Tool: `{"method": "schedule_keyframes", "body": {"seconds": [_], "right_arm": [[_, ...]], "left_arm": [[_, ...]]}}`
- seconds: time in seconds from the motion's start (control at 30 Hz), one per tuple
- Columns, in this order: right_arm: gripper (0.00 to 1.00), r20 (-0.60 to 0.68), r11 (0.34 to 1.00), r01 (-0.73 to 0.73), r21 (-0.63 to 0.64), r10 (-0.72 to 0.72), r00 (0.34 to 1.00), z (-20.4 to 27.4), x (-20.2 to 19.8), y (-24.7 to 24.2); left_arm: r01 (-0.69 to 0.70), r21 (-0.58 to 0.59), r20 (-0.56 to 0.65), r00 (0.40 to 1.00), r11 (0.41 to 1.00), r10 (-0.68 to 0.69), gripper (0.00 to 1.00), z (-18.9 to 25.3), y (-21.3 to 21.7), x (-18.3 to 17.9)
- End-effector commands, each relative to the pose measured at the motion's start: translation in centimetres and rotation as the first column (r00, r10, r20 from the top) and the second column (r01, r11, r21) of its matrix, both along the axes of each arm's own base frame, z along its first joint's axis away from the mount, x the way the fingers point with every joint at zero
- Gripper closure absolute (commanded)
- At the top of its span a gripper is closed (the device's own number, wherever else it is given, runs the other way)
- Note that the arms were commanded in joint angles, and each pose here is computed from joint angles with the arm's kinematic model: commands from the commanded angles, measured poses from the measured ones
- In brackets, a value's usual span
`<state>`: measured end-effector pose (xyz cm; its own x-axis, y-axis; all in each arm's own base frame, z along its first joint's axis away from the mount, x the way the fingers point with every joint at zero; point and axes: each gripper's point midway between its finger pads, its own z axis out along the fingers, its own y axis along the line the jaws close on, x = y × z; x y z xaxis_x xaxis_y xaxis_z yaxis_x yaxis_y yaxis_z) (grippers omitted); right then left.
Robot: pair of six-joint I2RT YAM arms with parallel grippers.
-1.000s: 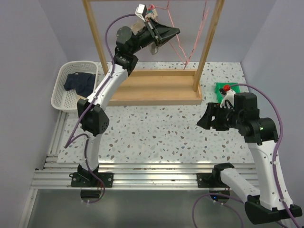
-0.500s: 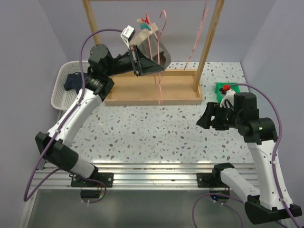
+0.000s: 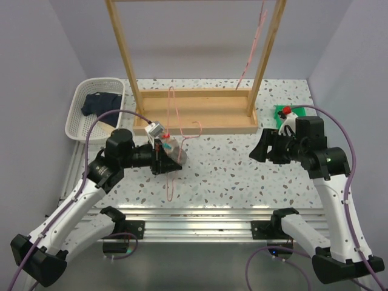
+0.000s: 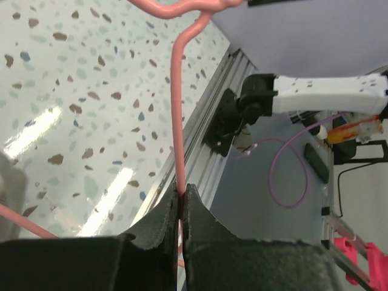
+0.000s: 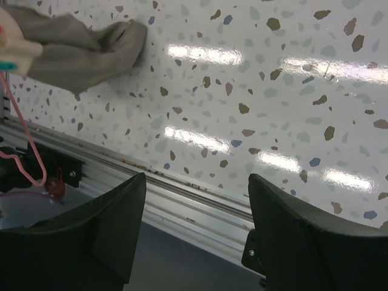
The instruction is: Remove the underwear clipped to the hanger
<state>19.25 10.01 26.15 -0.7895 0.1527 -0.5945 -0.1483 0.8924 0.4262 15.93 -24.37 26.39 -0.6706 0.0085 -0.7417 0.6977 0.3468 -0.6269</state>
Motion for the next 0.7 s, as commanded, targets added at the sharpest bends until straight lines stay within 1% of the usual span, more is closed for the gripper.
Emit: {"method": "schedule_keyframes", "body": {"seconds": [0.0,0.1,0.13,0.2,0.23,0.3,0.33,0.4,0.43,0.47,0.5,0.53,0.57,0.6,0.63,0.67], "right_arm": [[0.28,0.046,0.999,-0.026,0.036,0.024,0.999,0.5,0.5,0.8],[0.28,0.018,0.997,-0.044,0.068,0.043,0.999,-0.4,0.3,1.4],[0.27,-0.004,0.997,-0.042,0.068,0.043,0.999,-1.3,0.1,1.4],[0.27,-0.007,0.995,-0.047,0.084,0.048,0.999,-1.8,0.1,1.7],[0.27,-0.028,0.995,-0.04,0.091,0.043,0.999,-2.5,0.0,1.7],[0.27,-0.026,0.995,-0.028,0.095,0.031,0.999,-2.8,0.1,1.7],[0.27,-0.03,0.995,-0.02,0.097,0.023,0.999,-3.2,-0.1,1.7],[0.26,-0.037,0.996,-0.002,0.092,0.006,0.999,-3.5,-0.2,1.4],[0.26,-0.046,0.995,-0.003,0.097,0.007,0.999,-3.8,-0.3,1.5],[0.26,-0.05,0.995,0.001,0.095,0.004,0.999,-4.0,-0.3,1.5],[0.26,-0.062,0.996,0.008,0.09,-0.002,0.998,-4.4,-0.4,1.4],[0.26,-0.07,0.997,0.013,0.082,-0.007,0.998,-4.6,-0.3,1.3],[0.26,-0.074,0.997,0.014,0.08,-0.008,0.997,-4.7,-0.4,1.2],[0.26,-0.088,0.997,0.018,0.081,-0.011,0.996,-5.0,-0.5,1.2],[0.26,-0.095,0.997,0.024,0.077,-0.016,0.995,-5.3,-0.5,1.2],[0.25,-0.101,0.997,0.034,0.072,-0.027,0.995,-5.5,-0.5,1.1]], "left_arm": [[0.047,0.026,0.107,0.993,0.999,-0.05,1.0,-1.3,0.4,-0.8],[0.111,-0.004,0.057,0.992,0.994,-0.11,1.0,-1.0,-0.3,-1.7],[0.127,-0.021,0.07,0.99,0.992,-0.125,1.0,-0.4,-0.6,-1.7],[0.132,-0.05,0.056,0.99,0.99,-0.129,1.0,-0.2,-1.1,-1.6],[0.13,-0.06,0.052,0.991,0.99,-0.127,1.0,-0.3,-1.4,-1.4],[0.125,-0.062,0.02,0.992,0.99,-0.124,1.0,-1.5,-2.1,-0.7],[0.134,-0.069,0.024,0.991,0.989,-0.133,1.0,-1.7,-2.8,-0.6],[0.146,-0.079,-0.03,0.988,0.986,-0.149,1.0,-3.4,-4.0,-0.4],[0.165,-0.098,-0.011,0.986,0.981,-0.167,1.0,-3.5,-5.3,-0.7],[0.18,-0.109,-0.051,0.981,0.978,-0.187,1.0,-4.1,-6.1,-1.2],[0.202,-0.096,-0.099,0.972,0.975,-0.212,1.0,-5.6,-7.5,-1.4],[0.257,-0.118,-0.08,0.96,0.959,-0.267,1.0,-5.0,-9.5,-2.8],[0.278,-0.102,-0.121,0.95,0.955,-0.29,1.0,-6.6,-11.0,-3.1],[0.3,-0.109,-0.127,0.941,0.948,-0.312,1.0,-6.9,-12.1,-3.8],[0.315,-0.157,-0.107,0.937,0.936,-0.333,1.0,-5.8,-13.7,-4.4],[0.307,-0.168,-0.138,0.934,0.937,-0.331,1.0,-6.8,-14.7,-4.0]]}}
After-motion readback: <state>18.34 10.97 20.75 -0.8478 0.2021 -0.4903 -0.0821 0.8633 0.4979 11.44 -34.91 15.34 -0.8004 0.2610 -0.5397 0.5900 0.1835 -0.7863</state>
